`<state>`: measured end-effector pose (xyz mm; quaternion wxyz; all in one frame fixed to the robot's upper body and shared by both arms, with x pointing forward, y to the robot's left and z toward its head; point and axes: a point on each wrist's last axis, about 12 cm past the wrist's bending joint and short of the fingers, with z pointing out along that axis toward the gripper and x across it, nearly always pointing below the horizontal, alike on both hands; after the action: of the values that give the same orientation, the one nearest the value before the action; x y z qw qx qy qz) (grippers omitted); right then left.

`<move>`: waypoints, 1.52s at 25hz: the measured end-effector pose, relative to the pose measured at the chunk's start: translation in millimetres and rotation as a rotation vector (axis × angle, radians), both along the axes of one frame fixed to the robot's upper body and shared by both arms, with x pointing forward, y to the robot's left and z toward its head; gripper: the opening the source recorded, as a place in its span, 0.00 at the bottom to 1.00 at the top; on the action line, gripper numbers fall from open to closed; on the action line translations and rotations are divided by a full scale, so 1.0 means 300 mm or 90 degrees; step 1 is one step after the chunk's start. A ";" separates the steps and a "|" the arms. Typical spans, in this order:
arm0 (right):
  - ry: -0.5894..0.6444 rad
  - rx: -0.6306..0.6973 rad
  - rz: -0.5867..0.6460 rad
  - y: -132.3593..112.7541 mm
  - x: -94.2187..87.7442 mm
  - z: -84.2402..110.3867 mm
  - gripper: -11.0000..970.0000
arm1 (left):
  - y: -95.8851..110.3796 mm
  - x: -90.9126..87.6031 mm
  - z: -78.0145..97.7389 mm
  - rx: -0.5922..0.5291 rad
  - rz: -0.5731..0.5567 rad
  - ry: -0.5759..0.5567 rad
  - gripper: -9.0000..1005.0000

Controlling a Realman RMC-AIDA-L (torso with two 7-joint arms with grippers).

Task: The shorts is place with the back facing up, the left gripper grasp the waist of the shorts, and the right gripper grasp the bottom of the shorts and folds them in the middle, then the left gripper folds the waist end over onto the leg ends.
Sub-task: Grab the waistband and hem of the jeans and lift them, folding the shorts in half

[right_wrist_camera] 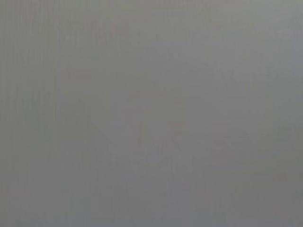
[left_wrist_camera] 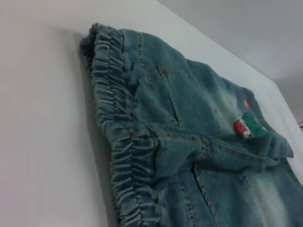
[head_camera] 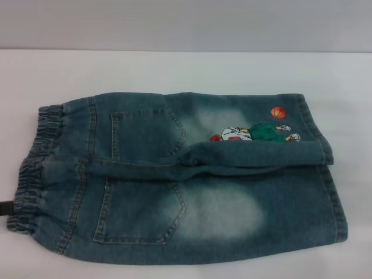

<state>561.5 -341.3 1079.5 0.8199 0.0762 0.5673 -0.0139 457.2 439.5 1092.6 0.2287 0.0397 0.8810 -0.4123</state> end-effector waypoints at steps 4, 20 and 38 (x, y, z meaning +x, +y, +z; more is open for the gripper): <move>0.003 0.001 -0.001 -0.001 -0.004 -0.004 0.55 | 0.002 -0.002 -0.011 0.014 0.001 0.019 0.83; 0.006 -0.002 0.001 0.000 -0.008 -0.008 0.55 | -0.009 0.006 -0.050 0.036 0.029 0.018 0.83; 0.009 -0.005 0.004 -0.001 -0.012 -0.012 0.56 | -0.037 0.012 -0.073 0.046 0.016 0.024 0.83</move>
<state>557.9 -341.6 1076.0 0.8163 0.0712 0.5730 -0.0139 460.9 428.3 1070.9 0.2152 0.0291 0.8999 -0.3782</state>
